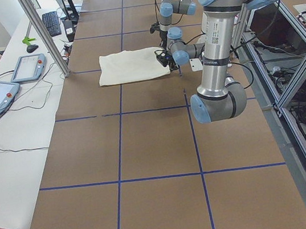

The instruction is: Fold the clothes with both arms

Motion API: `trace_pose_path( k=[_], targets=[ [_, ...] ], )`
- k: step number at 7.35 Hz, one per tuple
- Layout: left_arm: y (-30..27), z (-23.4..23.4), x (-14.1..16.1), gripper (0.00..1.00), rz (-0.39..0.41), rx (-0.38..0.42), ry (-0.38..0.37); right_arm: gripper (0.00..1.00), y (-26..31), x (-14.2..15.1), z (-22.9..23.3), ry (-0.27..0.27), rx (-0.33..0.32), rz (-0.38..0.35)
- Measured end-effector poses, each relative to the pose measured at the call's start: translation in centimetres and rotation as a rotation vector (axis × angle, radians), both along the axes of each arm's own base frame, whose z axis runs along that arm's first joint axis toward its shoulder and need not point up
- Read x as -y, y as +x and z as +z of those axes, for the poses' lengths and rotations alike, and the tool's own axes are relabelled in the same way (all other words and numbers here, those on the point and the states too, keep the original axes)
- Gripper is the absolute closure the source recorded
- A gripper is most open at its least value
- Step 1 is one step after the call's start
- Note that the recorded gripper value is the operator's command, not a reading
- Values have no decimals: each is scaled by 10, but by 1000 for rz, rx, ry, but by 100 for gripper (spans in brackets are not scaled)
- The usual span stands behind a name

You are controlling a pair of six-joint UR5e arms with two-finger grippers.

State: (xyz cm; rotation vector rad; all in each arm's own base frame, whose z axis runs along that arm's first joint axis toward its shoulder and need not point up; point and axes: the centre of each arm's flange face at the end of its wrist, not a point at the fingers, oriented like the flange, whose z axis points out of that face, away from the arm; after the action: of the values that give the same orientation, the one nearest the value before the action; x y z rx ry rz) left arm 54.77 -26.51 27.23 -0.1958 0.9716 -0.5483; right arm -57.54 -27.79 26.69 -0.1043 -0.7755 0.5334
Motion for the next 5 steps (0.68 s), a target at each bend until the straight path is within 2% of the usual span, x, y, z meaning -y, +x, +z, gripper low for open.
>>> trace_pose_path(
  k=[3,5],
  targets=[
    [-4,-2,-1,100,-2,-7,2,100,2,1,-1,-2,7,-1],
    [-20,-11,-17,100,17,-33,10,100,8,-8,-4,-16,30,-34]
  ],
)
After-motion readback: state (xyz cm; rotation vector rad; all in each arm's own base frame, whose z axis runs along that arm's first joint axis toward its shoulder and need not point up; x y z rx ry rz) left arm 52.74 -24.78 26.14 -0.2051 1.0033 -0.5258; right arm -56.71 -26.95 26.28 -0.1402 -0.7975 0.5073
